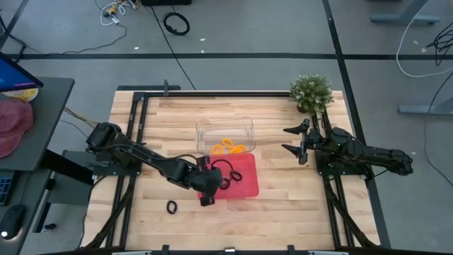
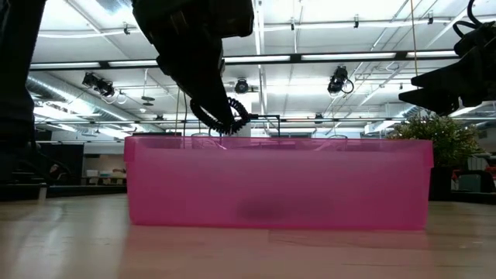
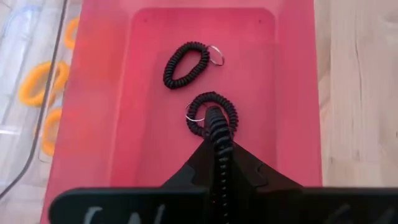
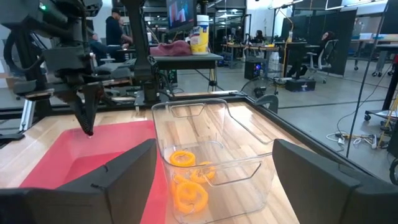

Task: Sort spring keychains
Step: Put the black spring keychain into the red bin

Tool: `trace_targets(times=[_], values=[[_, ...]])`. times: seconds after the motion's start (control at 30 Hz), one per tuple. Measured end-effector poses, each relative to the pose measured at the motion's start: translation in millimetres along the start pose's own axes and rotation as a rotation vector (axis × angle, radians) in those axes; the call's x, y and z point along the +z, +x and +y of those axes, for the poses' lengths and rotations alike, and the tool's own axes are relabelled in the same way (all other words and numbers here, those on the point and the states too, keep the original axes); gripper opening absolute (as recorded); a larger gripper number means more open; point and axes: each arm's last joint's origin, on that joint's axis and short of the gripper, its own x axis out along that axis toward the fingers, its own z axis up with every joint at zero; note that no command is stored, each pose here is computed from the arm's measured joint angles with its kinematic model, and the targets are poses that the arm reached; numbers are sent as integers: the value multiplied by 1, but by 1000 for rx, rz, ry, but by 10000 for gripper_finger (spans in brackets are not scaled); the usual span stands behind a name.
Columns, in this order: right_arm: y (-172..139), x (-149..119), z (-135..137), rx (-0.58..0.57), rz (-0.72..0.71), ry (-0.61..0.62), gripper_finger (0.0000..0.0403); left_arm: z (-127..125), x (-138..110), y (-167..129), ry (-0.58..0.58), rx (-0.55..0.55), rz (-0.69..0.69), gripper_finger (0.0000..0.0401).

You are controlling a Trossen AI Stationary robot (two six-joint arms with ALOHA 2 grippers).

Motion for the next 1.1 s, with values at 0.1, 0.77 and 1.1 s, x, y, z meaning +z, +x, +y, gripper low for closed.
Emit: trace_targets(times=[0.1, 0.77, 1.1], values=[[0, 0, 0, -1, 0, 0, 324, 0, 1, 1, 10, 1, 2, 21], [0, 0, 0, -1, 0, 0, 324, 0, 1, 1, 13, 6, 0, 121], [0, 0, 0, -1, 0, 0, 324, -1, -3, -1, 8, -86, 77, 127]])
